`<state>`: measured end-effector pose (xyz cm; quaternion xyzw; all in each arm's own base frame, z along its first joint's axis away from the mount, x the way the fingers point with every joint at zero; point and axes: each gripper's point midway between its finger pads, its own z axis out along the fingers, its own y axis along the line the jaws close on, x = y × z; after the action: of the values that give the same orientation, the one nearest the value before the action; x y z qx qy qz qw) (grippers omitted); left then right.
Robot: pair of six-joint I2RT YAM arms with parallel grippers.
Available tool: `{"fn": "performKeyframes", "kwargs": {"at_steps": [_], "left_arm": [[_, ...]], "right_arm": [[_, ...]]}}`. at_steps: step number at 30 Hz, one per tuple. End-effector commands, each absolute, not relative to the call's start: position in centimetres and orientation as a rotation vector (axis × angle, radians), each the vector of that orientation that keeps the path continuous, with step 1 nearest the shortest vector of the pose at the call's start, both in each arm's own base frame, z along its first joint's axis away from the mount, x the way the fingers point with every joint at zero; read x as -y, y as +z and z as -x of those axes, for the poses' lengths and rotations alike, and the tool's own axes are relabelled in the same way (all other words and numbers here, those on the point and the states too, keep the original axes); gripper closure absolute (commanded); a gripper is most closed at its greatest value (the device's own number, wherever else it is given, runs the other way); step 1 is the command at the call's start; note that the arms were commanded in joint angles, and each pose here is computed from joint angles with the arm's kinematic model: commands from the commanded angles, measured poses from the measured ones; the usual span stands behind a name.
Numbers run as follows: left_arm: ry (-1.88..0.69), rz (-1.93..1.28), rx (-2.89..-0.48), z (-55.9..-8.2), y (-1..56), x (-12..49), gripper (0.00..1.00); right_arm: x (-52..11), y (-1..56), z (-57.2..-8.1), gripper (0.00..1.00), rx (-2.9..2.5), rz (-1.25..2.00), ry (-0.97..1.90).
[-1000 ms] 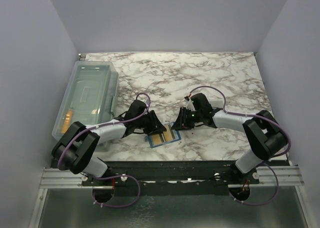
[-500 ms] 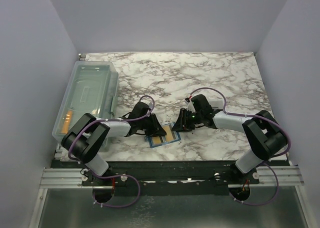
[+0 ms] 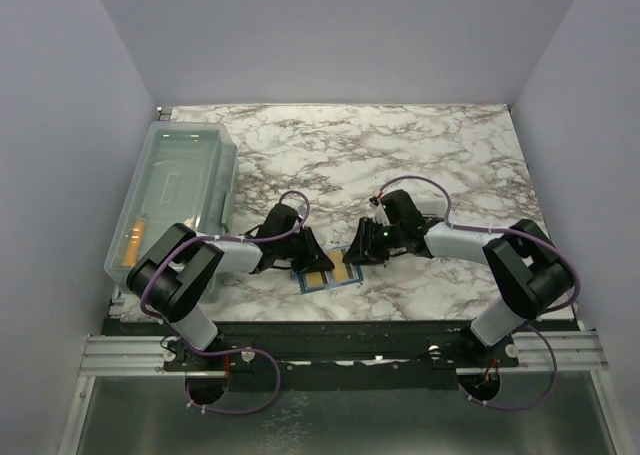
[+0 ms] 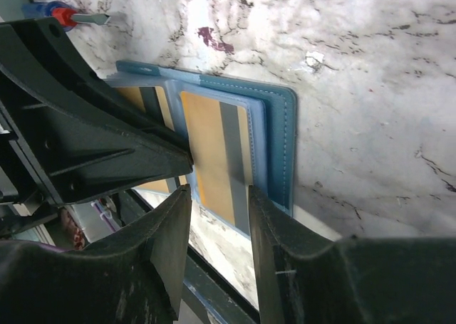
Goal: Put the credit cards into the card holder
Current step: Insert the credit card into the card holder.
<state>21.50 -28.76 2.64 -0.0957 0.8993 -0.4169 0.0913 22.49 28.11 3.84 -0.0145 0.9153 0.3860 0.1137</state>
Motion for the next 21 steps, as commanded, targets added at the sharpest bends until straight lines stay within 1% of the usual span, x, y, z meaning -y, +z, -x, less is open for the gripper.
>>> {"fn": "performKeyframes", "kwargs": {"at_steps": [1,11,21], "left_arm": [[-1.103,0.332,-2.760,-20.0,-0.5,26.9,0.81],[-1.119,0.341,-2.770,-19.6,-1.0,26.9,0.81],[-1.186,0.362,-2.744,-19.8,0.4,27.6,0.81]], "right_arm": [[-27.0,2.7,-21.6,0.58,-2.732,0.010,1.058],[-27.0,2.6,-21.2,0.59,-2.739,0.009,1.066],[-30.2,6.2,-21.0,0.64,-2.622,0.056,1.373]]}}
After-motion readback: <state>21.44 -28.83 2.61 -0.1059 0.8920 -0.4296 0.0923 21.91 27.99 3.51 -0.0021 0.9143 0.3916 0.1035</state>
